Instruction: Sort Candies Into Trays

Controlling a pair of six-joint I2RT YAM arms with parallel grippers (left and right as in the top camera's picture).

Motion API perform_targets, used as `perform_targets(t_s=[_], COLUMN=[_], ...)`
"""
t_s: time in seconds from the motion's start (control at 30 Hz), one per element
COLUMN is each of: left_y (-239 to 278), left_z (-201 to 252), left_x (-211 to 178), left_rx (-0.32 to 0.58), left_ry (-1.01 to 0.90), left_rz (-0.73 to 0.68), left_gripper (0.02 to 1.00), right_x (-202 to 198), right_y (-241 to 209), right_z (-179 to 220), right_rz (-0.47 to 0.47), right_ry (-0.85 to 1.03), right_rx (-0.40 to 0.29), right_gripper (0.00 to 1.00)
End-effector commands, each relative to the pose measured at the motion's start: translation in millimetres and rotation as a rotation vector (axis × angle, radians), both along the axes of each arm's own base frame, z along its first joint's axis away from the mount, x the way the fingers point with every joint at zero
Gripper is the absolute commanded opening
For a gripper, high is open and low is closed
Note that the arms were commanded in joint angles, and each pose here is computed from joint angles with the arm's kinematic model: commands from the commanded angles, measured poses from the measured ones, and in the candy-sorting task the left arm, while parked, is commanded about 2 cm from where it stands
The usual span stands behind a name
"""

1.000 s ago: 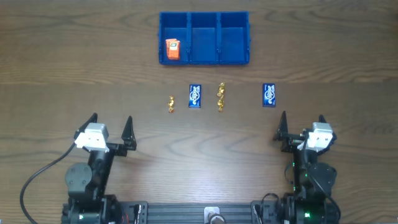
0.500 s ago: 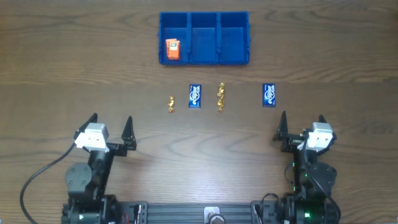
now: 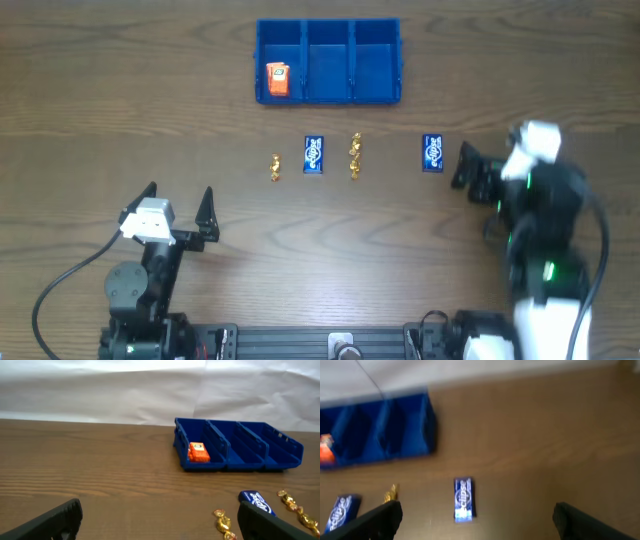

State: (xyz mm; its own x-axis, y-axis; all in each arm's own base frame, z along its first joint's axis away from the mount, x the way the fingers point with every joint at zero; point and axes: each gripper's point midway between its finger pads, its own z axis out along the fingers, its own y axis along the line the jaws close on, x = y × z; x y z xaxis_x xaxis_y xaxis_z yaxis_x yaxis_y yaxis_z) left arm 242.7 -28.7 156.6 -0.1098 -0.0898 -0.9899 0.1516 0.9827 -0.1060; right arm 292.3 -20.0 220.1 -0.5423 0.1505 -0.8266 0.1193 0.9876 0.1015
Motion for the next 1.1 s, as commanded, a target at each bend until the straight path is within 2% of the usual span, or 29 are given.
perform_targets(t_s=[0.03, 0.23, 0.37, 0.47, 0.7, 1.1], left_y=[-1.6, -1.6, -1.6, -1.6, -1.6, -1.5], left_z=[-16.3, -16.3, -16.3, -16.3, -16.3, -16.3], left_x=[-0.8, -0.8, -0.8, -0.8, -0.8, -0.8], left_rx=[0.002, 0.002, 0.002, 0.002, 0.002, 0.002], left_ry=[0.046, 0.046, 0.046, 0.046, 0.046, 0.046], left_rz=[-0.012, -0.012, -0.012, -0.012, -0.012, -0.012], left_gripper=[0.998, 0.998, 0.998, 0.998, 0.996, 0.998], right_x=[37.2, 65.1, 76.0, 79.3, 77.1, 81.4], right_y=[-0.1, -0.6, 12.5, 26.2, 40.4, 39.7], right_z=[-8.7, -62.8, -99.6, -123.5, -165.6, -203.6], right_rz=[0.002, 0.002, 0.038, 0.076, 0.098, 0.089], right_ry=[0.282, 0.614, 0.712, 0.769, 0.879, 0.937], right_rx=[0.051, 0.079, 0.072, 0.04, -0.05, -0.061], right_gripper=[1.0, 1.0, 1.0, 1.0, 1.0, 1.0])
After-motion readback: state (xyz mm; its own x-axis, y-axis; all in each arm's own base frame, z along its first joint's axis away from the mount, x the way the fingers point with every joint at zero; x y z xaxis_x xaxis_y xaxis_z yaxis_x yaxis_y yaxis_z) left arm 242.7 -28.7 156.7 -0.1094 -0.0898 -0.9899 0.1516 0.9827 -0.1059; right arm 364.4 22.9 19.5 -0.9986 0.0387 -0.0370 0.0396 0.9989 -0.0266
